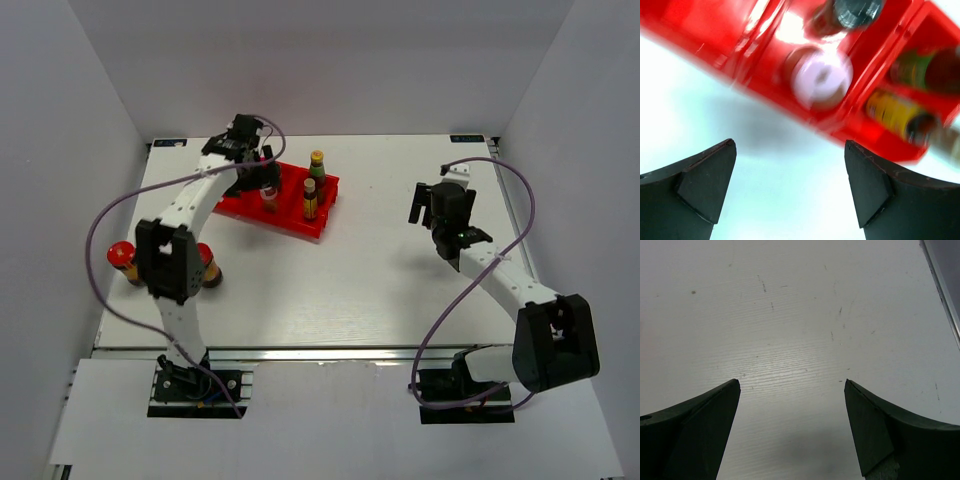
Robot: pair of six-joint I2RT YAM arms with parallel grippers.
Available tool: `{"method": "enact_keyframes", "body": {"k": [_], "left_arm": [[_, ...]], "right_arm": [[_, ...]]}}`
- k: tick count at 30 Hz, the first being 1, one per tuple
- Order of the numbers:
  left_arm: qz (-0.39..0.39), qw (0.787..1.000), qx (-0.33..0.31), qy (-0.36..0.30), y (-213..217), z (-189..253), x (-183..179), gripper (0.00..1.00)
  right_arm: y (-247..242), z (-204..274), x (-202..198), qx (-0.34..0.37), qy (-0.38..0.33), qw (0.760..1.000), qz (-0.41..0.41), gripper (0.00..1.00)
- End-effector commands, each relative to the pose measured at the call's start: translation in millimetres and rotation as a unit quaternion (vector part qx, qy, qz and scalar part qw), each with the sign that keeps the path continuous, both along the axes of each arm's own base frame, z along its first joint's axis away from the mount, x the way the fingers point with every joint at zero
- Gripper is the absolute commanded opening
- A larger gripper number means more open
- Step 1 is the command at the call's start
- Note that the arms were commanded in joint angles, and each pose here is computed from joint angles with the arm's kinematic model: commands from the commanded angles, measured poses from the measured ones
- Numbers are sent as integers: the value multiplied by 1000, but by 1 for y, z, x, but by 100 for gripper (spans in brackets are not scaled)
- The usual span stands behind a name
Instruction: Organize the condiment bottles
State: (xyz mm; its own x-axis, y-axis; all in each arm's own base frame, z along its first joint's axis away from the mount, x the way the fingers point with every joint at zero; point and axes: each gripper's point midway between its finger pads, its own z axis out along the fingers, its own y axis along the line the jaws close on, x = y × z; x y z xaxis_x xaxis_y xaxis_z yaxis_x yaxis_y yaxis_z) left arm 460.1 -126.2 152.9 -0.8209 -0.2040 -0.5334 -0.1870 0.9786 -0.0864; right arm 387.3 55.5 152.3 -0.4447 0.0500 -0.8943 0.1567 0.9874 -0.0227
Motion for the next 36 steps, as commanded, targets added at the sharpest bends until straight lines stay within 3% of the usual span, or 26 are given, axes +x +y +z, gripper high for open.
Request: {"method": "enact_keyframes", "body": {"k": [1, 6, 11, 14, 21, 36], "left_arm": [[51, 994, -23, -91, 19, 69, -32, 98], [119, 984, -50, -123, 44, 70, -96, 98], [191, 975, -21, -111, 86, 47, -170, 98], [205, 973, -24, -106, 92, 31, -192, 98], [265, 959, 13, -100, 117, 16, -212, 98], [282, 954, -3, -102, 127, -9, -183, 98]], "right_arm": [[12, 32, 5, 32, -43, 998, 29, 89], [37, 56, 11, 73, -62, 992, 81, 89], [65, 83, 19, 126, -60, 982, 126, 89], [86, 93, 19, 167, -58, 970, 166, 89], [98, 91, 15, 193, -48, 962, 189, 89], [90, 81, 15, 163, -43, 969, 182, 89]]}}
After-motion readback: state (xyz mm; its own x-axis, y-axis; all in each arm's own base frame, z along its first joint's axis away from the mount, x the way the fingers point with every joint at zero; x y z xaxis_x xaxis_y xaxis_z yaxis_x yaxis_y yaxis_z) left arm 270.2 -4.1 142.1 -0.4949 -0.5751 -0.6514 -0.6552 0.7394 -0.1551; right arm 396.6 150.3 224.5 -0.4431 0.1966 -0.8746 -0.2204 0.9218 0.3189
